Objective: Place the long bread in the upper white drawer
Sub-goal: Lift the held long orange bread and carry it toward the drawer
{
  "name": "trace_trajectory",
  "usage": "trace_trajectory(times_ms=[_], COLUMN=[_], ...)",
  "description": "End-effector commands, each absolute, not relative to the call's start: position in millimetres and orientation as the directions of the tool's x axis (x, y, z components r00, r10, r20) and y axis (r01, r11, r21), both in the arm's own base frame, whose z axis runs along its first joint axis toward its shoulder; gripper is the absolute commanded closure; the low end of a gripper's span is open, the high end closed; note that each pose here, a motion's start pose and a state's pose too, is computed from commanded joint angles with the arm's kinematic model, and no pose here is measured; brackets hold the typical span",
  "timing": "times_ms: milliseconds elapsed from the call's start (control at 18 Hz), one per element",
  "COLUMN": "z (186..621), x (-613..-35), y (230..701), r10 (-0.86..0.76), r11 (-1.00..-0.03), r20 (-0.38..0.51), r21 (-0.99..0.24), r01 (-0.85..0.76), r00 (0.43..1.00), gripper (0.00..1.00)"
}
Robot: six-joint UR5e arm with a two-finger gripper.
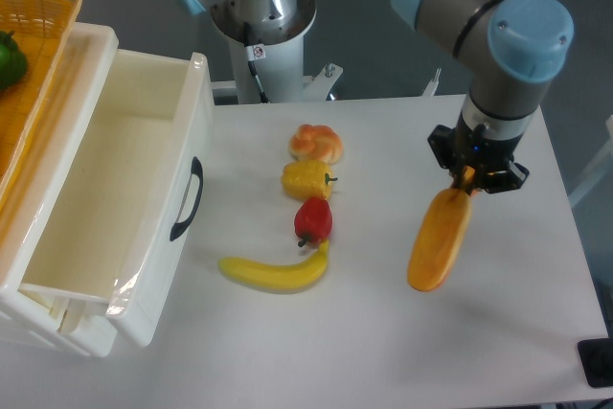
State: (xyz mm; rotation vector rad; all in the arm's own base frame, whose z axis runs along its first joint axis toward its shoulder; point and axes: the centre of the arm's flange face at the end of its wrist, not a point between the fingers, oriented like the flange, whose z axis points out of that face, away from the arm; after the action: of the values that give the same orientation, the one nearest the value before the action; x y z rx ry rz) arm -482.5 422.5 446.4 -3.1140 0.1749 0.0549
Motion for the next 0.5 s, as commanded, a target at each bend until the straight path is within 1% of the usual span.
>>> trace_trajectory(times_ms=[111, 222, 333, 500], z=[458.8, 465.0, 484.8, 508.4], x=[-466.5, -458.4, -438.3, -400.3], y=[430.6, 437.2, 443.3, 457.8], r10=[-0.059, -0.007, 0.024, 0.084], r11=[-0.995, -0.991, -0.985, -0.975], r20=[-0.027, -0.001, -0.003, 0.018], r21=[-0.078, -0.136, -0.173, -0.205], r01=[-0.061, -0.007, 0.023, 0.086], r00=[0.998, 1.000, 1.000, 0.996], gripper=[1.00, 1.00, 1.00, 1.00])
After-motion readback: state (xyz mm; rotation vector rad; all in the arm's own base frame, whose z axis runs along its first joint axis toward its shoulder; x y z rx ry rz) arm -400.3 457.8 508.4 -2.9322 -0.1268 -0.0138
